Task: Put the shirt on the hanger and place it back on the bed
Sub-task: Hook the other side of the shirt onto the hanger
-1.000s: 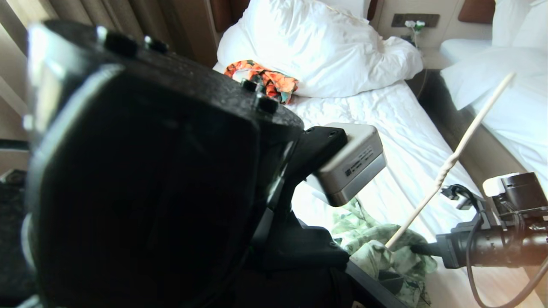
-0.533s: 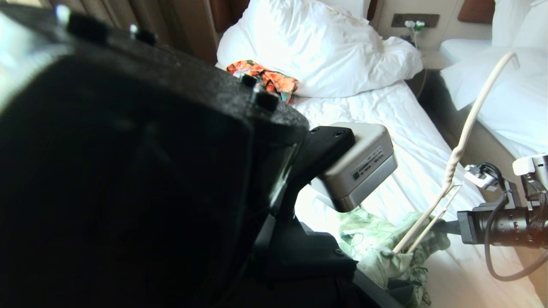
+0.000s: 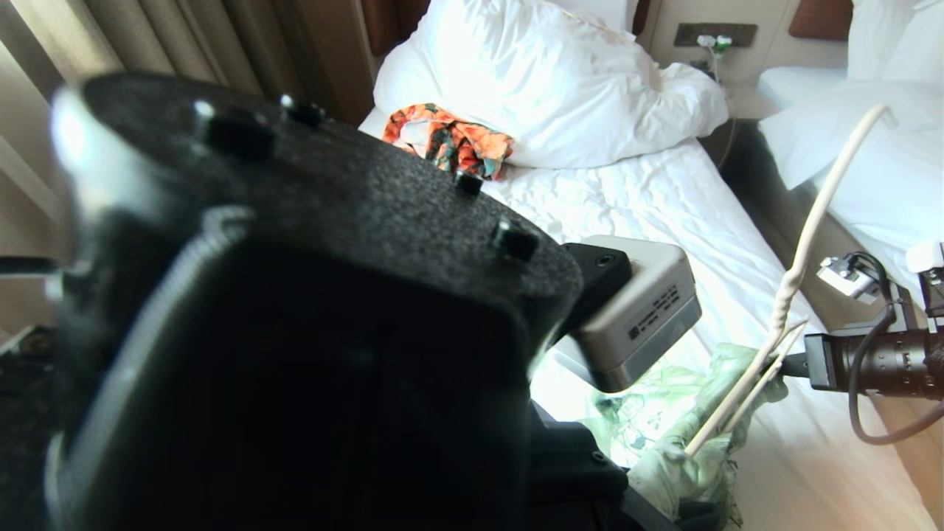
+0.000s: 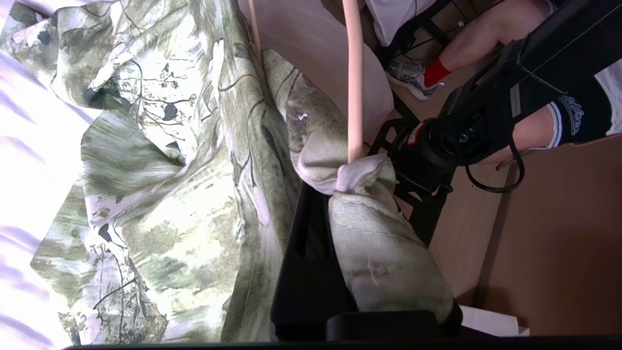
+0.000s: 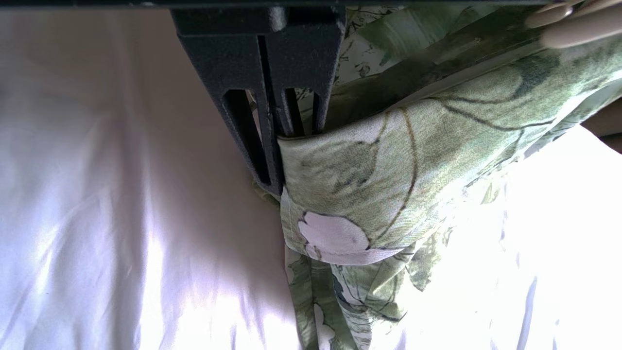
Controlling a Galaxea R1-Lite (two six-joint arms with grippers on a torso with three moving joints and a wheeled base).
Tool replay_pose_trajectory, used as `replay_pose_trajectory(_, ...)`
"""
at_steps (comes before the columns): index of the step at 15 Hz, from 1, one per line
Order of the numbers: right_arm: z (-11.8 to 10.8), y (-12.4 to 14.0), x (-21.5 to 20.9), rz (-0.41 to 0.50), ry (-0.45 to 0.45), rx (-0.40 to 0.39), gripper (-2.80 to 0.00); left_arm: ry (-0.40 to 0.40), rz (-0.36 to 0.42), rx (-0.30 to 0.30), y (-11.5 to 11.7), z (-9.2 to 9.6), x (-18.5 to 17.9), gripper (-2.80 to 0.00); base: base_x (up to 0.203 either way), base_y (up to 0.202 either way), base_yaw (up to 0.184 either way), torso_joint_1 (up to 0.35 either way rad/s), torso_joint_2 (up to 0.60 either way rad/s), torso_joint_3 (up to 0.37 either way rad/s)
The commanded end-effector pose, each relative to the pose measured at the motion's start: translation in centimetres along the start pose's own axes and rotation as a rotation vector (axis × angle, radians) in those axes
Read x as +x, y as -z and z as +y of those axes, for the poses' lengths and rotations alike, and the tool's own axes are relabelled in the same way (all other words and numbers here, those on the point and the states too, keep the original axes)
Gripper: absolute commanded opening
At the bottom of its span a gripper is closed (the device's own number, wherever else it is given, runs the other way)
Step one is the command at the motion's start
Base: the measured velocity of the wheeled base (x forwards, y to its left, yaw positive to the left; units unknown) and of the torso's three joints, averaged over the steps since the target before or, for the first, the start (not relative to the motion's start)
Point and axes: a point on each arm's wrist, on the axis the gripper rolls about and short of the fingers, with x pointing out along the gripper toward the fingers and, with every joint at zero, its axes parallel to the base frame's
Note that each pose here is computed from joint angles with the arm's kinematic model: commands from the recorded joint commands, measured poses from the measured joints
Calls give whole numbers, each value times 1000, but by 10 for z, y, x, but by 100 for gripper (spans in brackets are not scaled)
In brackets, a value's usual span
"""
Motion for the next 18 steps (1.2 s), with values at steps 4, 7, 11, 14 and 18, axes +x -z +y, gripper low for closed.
replay_pose_trajectory(4,6,-10,-22,-33,-12,1,-280,-15,59,9,10,-1,21,-280,0,0,0,0,0,0)
replay_pose_trajectory(7,11,-13,-36,-8,-35,24,-280,-18,43,14,9,-2,29,-280,0,0,0,0,0,0)
replay_pose_trajectory(11,15,-20,-45,47,-25,59,-280,-38,24,17,5,-2,27,-280,0,0,0,0,0,0)
replay_pose_trajectory(14,16,-26,-49,41,-23,58,-280,-40,27,19,5,-1,27,-280,0,0,0,0,0,0)
replay_pose_trajectory(18,16,-30,-49,105,-18,96,-280,-55,-15,15,-3,1,16,-280,0,0,0,0,0,0)
